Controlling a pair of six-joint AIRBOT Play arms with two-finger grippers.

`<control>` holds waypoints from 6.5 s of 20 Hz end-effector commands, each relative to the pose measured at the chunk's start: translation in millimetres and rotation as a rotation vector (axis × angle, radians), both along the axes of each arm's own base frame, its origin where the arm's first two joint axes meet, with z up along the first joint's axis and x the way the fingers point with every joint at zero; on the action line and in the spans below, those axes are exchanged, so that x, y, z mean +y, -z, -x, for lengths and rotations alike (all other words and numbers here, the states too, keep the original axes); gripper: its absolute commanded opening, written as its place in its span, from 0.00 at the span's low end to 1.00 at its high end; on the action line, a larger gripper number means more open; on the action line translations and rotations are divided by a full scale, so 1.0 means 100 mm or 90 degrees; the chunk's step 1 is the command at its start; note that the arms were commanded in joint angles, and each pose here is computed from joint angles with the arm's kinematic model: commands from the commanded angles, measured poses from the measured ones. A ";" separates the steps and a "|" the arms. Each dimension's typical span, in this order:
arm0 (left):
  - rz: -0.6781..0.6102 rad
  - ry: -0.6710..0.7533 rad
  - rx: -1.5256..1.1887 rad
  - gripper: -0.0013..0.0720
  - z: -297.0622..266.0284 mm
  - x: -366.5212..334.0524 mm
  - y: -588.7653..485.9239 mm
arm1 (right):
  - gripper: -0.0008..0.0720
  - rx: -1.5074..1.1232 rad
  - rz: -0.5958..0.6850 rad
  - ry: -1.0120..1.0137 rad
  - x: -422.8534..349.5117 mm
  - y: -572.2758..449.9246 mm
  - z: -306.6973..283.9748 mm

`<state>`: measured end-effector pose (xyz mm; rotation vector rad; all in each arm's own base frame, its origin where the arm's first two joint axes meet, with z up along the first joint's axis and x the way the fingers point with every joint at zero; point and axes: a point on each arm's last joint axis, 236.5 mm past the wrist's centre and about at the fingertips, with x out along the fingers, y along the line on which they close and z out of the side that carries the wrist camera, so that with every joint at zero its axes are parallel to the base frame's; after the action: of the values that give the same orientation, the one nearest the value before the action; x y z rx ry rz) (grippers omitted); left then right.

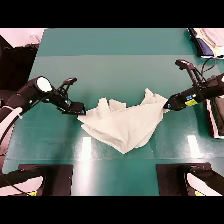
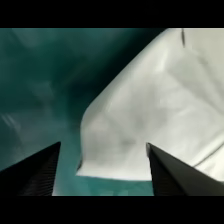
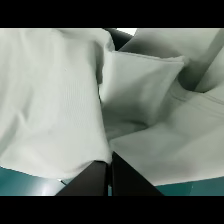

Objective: Fold the shirts.

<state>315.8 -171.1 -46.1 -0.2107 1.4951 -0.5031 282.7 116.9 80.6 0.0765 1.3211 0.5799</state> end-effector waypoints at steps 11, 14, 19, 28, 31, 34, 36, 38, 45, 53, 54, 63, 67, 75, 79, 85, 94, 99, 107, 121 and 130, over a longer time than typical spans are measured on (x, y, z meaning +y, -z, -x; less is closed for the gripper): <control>0.090 0.021 -0.028 0.06 -0.15 -0.32 -0.37 | 0.03 -0.001 0.006 -0.003 -0.02 -0.04 0.01; 0.093 -0.039 -0.284 0.06 -0.75 -0.06 -1.68 | 0.03 -0.100 -0.001 0.004 0.00 -0.50 -0.26; 0.072 -0.086 -0.758 0.06 -0.39 0.41 -4.44 | 0.03 -0.329 -0.016 0.010 0.01 -1.79 -0.55; 0.160 -0.124 -1.094 0.06 1.10 0.67 -6.39 | 0.03 -0.617 -0.033 0.010 -0.01 -3.45 -0.04; 0.148 -0.137 -1.097 0.06 0.95 0.71 -6.38 | 0.03 -0.599 -0.064 0.049 -0.01 -3.52 0.03; 0.078 -0.142 -1.012 0.06 0.25 0.72 -5.93 | 0.03 -0.448 -0.058 0.062 0.01 -2.87 -0.27; 0.017 -0.129 -0.905 0.06 -0.38 0.70 -5.35 | 0.03 -0.302 -0.044 0.067 0.02 -2.20 -0.51; -0.031 -0.103 -0.771 0.06 -1.00 0.63 -4.58 | 0.03 -0.175 -0.029 0.069 0.02 -1.54 -0.74; -0.095 -0.068 -0.394 0.06 -2.33 0.41 -1.79 | 0.03 -0.010 -0.024 0.144 0.05 0.20 -1.60; -0.186 -0.080 -0.310 0.68 -2.25 0.81 -1.38 | 0.60 -0.002 -0.026 0.174 -0.12 0.44 -1.77; -0.173 -0.093 -0.286 0.66 -2.17 0.89 -1.41 | 0.56 0.007 -0.026 0.154 -0.15 0.36 -1.65; -0.052 -0.146 -0.014 0.66 -0.72 1.24 -0.58 | 0.39 0.008 -0.059 0.116 -0.19 -0.01 -0.69; 0.016 -0.212 0.018 0.66 0.00 1.02 -0.02 | 0.40 -0.031 -0.062 0.142 -0.20 -0.01 -0.56; 0.112 -0.279 0.040 0.66 0.27 0.70 0.34 | 0.39 -0.037 -0.095 0.136 -0.09 -0.14 -0.47; 0.136 -0.328 0.004 0.65 0.05 0.70 0.29 | 0.40 -0.036 -0.095 0.134 -0.08 -0.14 -0.46; 0.133 -0.299 -0.024 0.06 -0.01 0.49 0.27 | 0.40 -0.027 -0.091 0.129 -0.09 -0.12 -0.42; 0.050 -0.141 -0.178 0.06 -0.42 0.69 -0.74 | 0.50 0.135 -0.009 0.260 -1.09 0.72 0.10; 0.057 -0.135 -0.213 0.06 -0.45 0.68 -0.99 | 0.51 0.239 -0.127 0.333 -1.20 1.32 0.24; 0.059 -0.128 -0.199 0.06 -0.40 0.66 -0.97 | 0.51 0.269 -0.126 0.264 -0.79 1.69 0.10; 0.053 -0.122 -0.338 0.06 -0.77 0.72 -1.90 | 0.03 -0.009 -0.127 0.195 -0.60 0.41 -0.52; 0.102 -0.097 -0.969 0.06 0.16 0.70 -5.90 | 0.03 -0.752 -0.086 0.195 -0.65 -3.77 -0.34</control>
<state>366.0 -100.9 446.0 -0.0727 0.2305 -0.4644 365.5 42.2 341.8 0.1358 0.4125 0.3586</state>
